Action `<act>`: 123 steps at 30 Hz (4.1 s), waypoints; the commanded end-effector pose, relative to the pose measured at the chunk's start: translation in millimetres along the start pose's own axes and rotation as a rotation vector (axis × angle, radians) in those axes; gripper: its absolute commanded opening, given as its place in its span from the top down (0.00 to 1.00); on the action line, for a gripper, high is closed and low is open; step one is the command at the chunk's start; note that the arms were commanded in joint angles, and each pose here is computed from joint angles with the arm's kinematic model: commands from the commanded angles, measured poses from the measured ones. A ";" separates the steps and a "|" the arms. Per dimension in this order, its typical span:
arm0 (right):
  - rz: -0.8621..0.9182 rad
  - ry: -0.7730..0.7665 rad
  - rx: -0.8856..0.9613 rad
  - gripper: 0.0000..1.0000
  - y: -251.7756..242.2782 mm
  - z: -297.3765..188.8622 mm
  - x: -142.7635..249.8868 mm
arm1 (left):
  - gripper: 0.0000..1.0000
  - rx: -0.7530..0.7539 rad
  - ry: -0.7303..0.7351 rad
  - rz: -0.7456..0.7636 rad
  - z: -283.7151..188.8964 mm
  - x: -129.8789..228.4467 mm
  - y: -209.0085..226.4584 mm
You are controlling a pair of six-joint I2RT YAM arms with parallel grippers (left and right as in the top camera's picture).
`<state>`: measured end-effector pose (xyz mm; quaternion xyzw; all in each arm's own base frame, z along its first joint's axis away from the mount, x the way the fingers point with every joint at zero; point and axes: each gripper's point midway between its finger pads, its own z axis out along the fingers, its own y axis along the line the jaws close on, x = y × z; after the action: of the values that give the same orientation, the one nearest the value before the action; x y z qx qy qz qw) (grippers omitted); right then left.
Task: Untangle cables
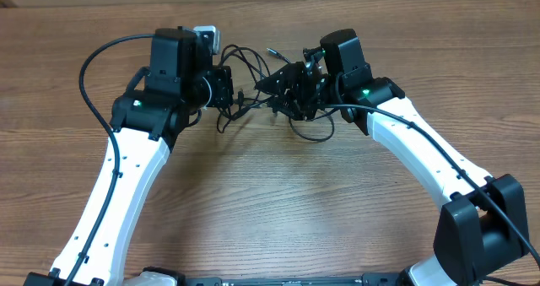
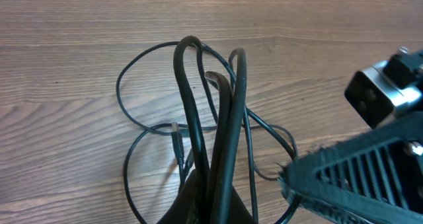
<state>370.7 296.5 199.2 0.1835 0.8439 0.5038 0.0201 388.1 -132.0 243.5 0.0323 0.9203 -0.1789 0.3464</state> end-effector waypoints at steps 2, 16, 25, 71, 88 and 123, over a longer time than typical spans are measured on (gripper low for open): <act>-0.030 -0.040 -0.015 0.52 11.8 -7.1 -1.4 | 0.96 0.027 -0.004 -0.014 0.0 -1.7 -8.3; -0.023 -0.053 -0.001 0.84 8.4 -6.0 -3.8 | 0.96 0.053 -0.010 -0.036 0.9 -2.3 -19.4; 0.003 0.060 -0.074 0.96 22.6 -8.9 12.4 | 0.96 0.002 -0.017 -0.032 1.5 -2.1 -12.9; -0.092 -0.143 -0.540 0.73 28.1 -304.3 -123.0 | 0.96 -0.224 -0.008 -0.111 -3.3 6.7 29.7; -0.072 0.128 -0.449 0.00 62.3 -147.4 -58.1 | 0.96 -0.163 -0.162 -0.514 -3.5 -22.3 23.4; 0.179 -0.147 0.086 0.29 -18.4 -16.1 -23.8 | 0.96 -0.008 -0.050 -0.690 1.8 -7.1 -12.2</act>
<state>380.4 270.1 179.0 0.2932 0.8403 0.4561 0.0025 394.6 -133.1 245.6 -0.2730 0.8766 -0.2589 0.3001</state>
